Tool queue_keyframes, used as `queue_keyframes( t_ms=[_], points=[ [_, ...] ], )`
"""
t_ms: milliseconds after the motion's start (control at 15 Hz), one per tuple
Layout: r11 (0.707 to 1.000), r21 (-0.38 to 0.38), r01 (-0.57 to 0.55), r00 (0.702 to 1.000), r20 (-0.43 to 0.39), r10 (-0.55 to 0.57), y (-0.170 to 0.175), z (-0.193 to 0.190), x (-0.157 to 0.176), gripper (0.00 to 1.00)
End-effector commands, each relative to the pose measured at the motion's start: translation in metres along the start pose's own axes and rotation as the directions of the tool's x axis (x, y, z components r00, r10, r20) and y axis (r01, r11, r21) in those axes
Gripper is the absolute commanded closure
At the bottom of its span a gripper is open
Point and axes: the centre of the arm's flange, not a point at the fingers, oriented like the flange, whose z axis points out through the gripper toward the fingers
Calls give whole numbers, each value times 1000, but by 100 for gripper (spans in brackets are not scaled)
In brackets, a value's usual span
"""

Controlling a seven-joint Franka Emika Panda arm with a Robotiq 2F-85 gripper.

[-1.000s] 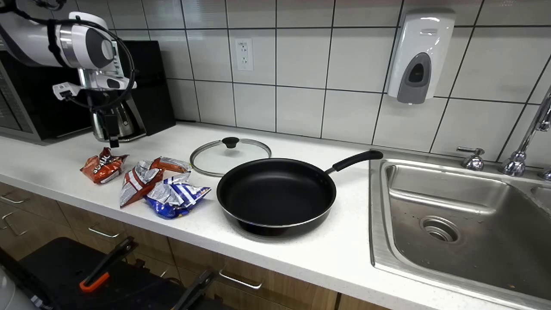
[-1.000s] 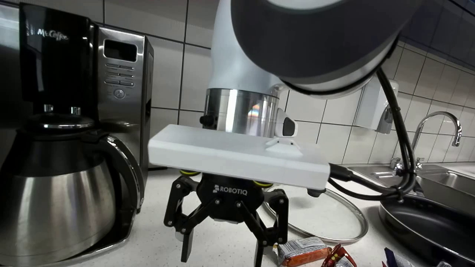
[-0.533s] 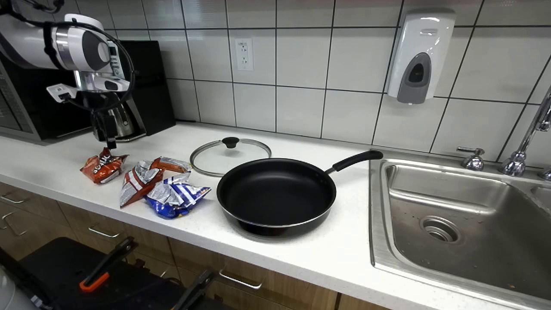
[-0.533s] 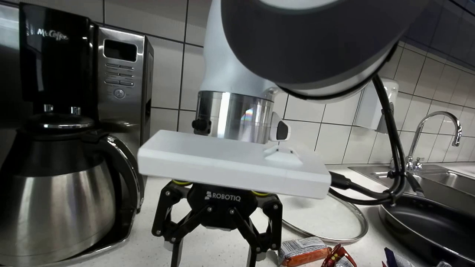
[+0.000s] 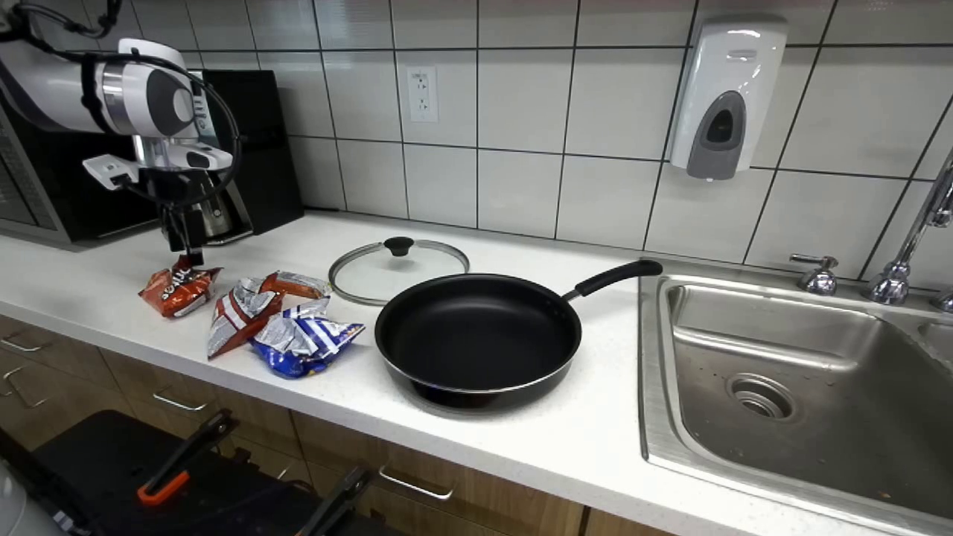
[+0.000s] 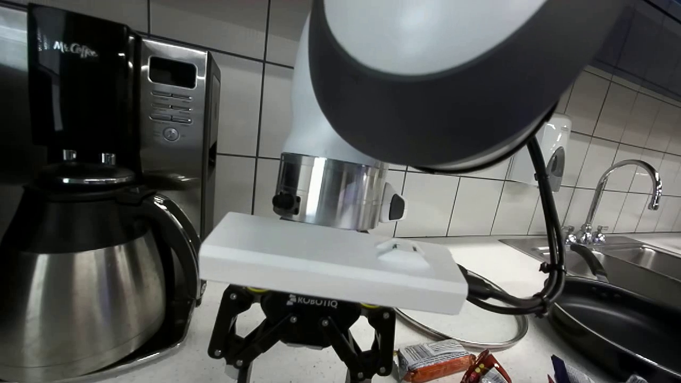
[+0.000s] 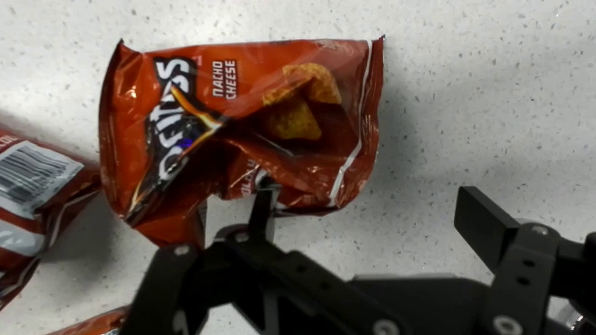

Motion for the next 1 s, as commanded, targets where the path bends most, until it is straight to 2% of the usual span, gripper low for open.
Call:
queue_keyframes(
  t_ms=[0,933],
  points=[
    [999,22,25,1000,12,-25,0,-1,-2,0],
    [1000,17,24,999,24,-24,3,-2,-16,0]
  ],
)
